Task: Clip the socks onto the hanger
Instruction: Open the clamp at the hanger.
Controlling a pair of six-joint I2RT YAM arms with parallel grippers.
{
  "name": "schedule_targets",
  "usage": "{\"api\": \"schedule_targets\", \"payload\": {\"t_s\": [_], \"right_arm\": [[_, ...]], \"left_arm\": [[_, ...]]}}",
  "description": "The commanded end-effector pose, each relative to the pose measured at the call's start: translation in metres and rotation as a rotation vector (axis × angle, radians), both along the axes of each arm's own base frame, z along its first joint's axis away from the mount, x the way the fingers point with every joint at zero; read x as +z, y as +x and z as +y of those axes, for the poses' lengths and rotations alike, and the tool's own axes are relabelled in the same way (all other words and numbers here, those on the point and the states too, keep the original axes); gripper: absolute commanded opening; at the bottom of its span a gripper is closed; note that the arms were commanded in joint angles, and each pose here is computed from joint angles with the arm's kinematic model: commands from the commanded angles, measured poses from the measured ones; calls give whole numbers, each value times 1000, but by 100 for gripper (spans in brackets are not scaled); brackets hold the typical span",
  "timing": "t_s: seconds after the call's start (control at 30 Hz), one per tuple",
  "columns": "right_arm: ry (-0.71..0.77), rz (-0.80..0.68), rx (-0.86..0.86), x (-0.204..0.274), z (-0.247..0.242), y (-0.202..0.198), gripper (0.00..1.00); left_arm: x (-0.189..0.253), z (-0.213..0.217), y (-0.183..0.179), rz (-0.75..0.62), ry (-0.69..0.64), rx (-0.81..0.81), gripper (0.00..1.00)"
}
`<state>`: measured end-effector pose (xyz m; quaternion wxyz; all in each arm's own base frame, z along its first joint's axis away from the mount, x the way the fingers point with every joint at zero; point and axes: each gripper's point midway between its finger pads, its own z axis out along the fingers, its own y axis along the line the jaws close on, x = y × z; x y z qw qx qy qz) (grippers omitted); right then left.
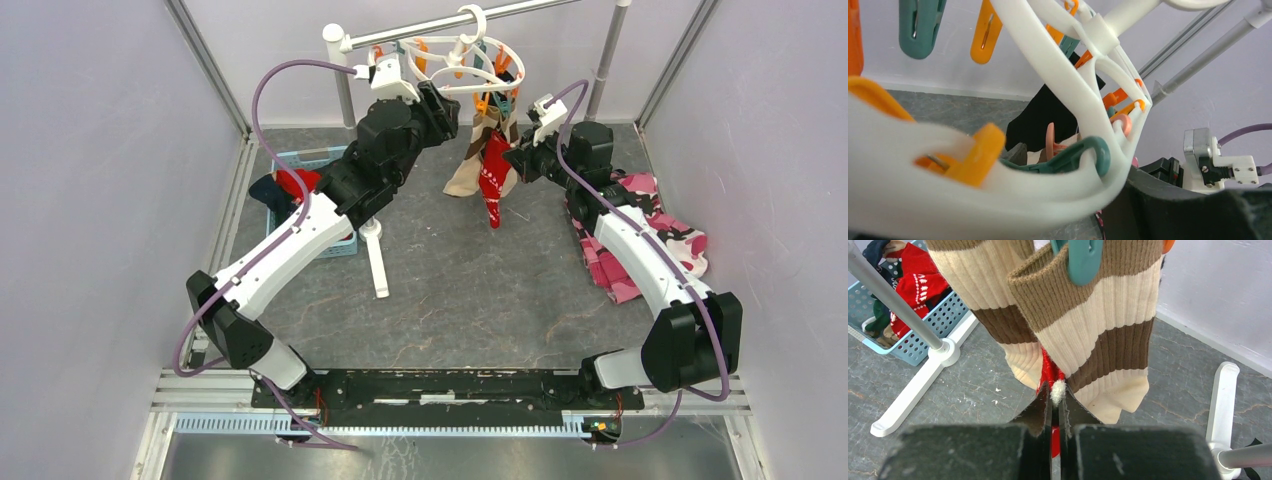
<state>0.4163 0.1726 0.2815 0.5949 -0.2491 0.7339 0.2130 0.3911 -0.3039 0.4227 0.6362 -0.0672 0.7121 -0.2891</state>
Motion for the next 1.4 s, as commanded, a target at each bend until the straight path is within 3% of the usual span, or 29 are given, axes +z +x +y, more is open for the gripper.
{"api": "schedule_targets", "payload": {"t_s": [0.0,0.47,1.37], "right_arm": [[36,-72,5,27,0,-1,0],[34,-67,2,25,-1,0,0],[35,-67,4,24,-1,-2,0]], "left_arm": [[39,8,6,-99,-32,50,59],[40,9,19,-149,24,106,58],[57,11,-1,-277,16,111,59]]}}
